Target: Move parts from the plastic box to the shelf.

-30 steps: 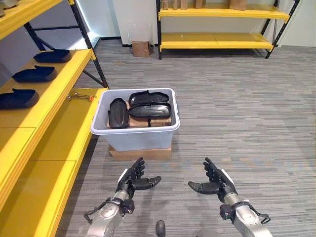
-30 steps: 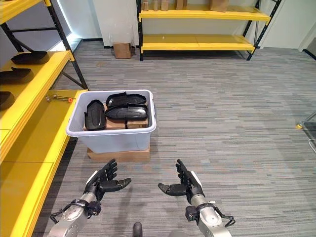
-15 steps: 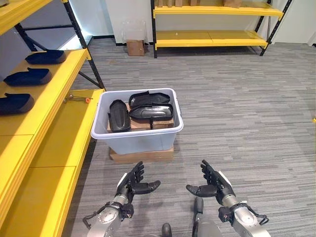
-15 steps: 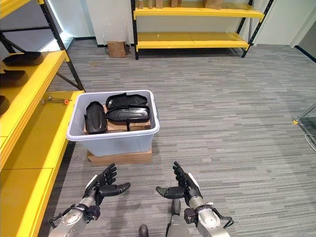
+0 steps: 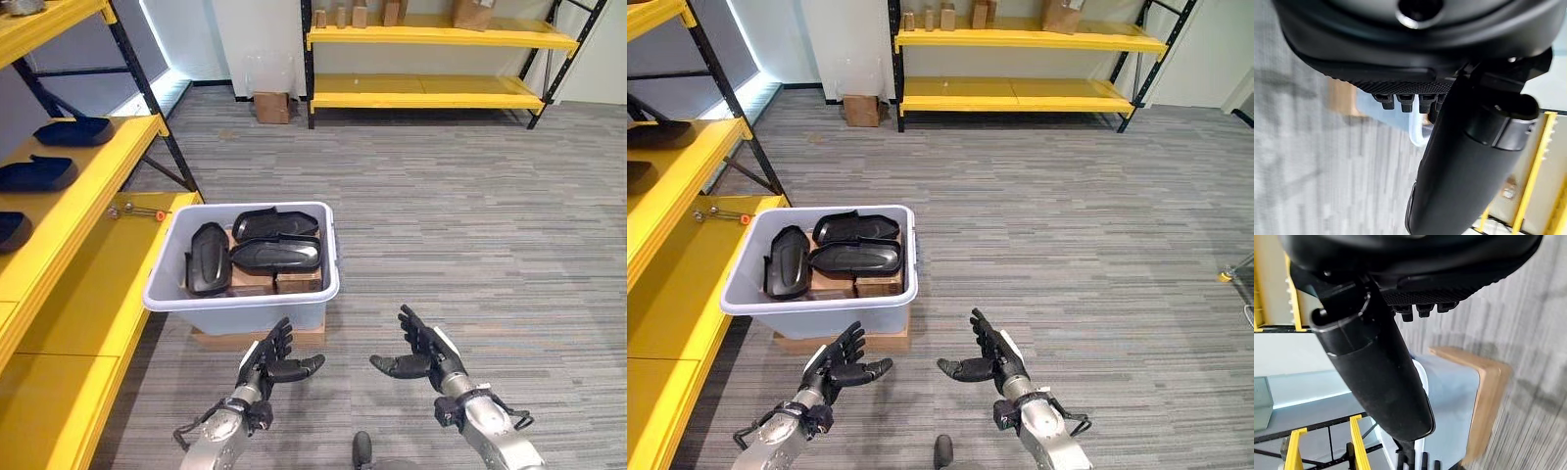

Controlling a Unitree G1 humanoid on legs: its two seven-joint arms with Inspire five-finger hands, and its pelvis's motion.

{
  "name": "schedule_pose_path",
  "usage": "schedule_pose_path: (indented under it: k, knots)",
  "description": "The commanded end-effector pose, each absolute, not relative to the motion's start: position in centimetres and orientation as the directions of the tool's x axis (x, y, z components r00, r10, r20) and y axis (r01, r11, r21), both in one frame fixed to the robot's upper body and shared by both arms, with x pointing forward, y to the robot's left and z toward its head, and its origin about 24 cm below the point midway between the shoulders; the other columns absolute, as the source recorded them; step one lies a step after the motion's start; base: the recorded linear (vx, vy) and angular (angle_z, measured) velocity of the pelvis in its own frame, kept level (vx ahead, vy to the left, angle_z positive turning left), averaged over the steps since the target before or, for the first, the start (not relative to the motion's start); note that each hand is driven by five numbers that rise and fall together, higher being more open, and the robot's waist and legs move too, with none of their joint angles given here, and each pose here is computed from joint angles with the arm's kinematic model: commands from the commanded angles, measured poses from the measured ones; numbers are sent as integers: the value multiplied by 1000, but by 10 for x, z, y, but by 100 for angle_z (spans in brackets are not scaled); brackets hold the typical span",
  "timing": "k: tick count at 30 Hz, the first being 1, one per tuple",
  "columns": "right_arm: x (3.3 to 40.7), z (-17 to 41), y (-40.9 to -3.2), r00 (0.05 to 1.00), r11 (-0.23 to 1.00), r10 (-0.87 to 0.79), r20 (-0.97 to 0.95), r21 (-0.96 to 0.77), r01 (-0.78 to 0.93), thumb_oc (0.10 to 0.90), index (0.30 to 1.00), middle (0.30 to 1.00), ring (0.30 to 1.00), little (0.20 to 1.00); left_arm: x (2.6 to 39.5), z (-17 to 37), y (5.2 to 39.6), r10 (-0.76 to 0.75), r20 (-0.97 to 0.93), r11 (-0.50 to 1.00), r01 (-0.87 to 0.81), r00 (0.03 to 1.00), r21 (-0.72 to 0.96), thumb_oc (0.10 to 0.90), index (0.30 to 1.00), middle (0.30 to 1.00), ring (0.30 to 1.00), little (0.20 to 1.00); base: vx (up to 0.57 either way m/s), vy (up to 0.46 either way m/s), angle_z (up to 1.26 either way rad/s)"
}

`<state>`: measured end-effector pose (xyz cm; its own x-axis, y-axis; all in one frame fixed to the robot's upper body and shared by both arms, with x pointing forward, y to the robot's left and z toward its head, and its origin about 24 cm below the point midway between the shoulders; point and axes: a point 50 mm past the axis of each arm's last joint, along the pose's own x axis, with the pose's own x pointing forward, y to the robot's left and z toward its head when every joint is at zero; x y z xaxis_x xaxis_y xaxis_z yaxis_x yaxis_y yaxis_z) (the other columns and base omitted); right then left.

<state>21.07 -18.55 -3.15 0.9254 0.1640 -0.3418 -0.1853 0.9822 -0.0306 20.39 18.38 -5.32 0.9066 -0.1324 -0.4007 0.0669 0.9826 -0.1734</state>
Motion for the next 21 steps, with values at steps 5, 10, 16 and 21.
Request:
schedule_pose_path:
  k: [5,10,16,21]
  knots:
    - [227,5,-191,978,987,155,-137,-13,-158,900,1000,1000,1000,1000,225,-14,181,-161,-192,974,124,968,-190,900,1000,1000,1000,1000,199,82,-7]
    - [222,0,-195,977,989,142,-161,-26,-148,900,1000,1000,1000,1000,224,-16,180,-167,-197,975,131,966,-181,900,1000,1000,1000,1000,226,260,-31]
    - [218,0,-193,979,990,136,-154,-13,-140,900,1000,1000,1000,1000,229,-9,175,-228,-172,967,202,958,-155,900,1000,1000,1000,1000,158,406,-9]
    - [218,-1,-186,977,988,149,-154,-5,-152,900,1000,1000,1000,1000,233,-7,179,-225,-168,970,206,960,-126,900,1000,1000,1000,1000,16,225,-9]
